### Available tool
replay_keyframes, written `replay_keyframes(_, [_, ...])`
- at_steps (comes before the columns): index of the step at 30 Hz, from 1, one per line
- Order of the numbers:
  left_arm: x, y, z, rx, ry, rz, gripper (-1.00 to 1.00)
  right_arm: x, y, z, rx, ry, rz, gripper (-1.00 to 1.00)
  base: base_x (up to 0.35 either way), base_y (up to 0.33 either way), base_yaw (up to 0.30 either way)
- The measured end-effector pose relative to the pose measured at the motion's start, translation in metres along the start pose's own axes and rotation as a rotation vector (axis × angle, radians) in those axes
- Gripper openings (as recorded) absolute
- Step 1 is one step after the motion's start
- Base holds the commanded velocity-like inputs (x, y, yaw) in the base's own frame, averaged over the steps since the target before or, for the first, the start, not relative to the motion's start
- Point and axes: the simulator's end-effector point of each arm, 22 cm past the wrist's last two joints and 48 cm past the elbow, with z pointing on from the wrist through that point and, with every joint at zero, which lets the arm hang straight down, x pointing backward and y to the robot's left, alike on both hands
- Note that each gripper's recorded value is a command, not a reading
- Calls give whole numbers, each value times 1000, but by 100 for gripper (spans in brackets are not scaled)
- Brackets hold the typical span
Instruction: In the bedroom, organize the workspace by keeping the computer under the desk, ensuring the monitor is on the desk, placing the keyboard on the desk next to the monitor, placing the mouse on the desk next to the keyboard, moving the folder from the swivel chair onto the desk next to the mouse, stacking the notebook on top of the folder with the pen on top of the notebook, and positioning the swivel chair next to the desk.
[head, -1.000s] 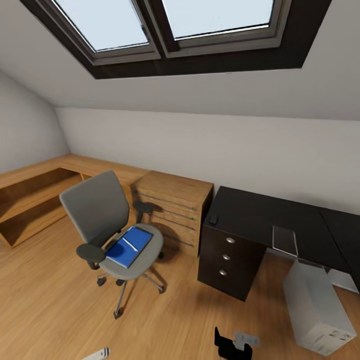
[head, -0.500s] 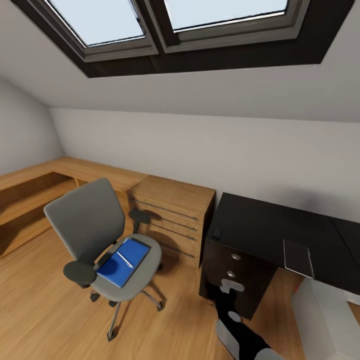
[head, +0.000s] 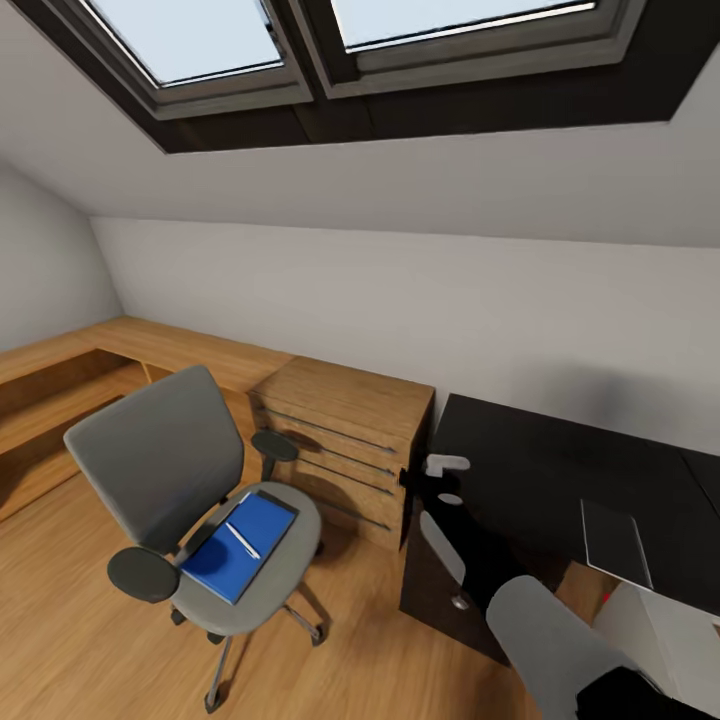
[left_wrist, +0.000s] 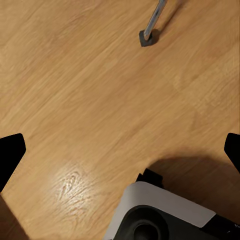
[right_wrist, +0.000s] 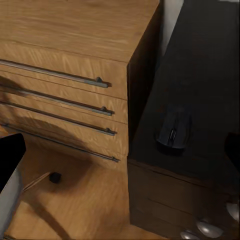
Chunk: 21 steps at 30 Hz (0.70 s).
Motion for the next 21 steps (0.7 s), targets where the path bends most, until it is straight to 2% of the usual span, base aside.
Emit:
replay_keyframes(7, [-1, 2, 0, 1, -7, 15, 100, 18, -24, 9, 47, 62, -37, 100, 63, 0, 0])
replay_keyframes(10, [-5, -3, -1, 14, -31, 47, 100, 31, -31, 11, 61, 88, -46, 100, 247, 0, 0])
replay_keyframes(15, [-10, -10, -3, 29, -74, 58, 100, 37, -38, 12, 73, 99, -50, 100, 301, 0, 0])
replay_keyframes(21, [-3, -11, -5, 32, -66, 65, 100, 39, -51, 14, 91, 103, -55, 100, 311, 0, 0])
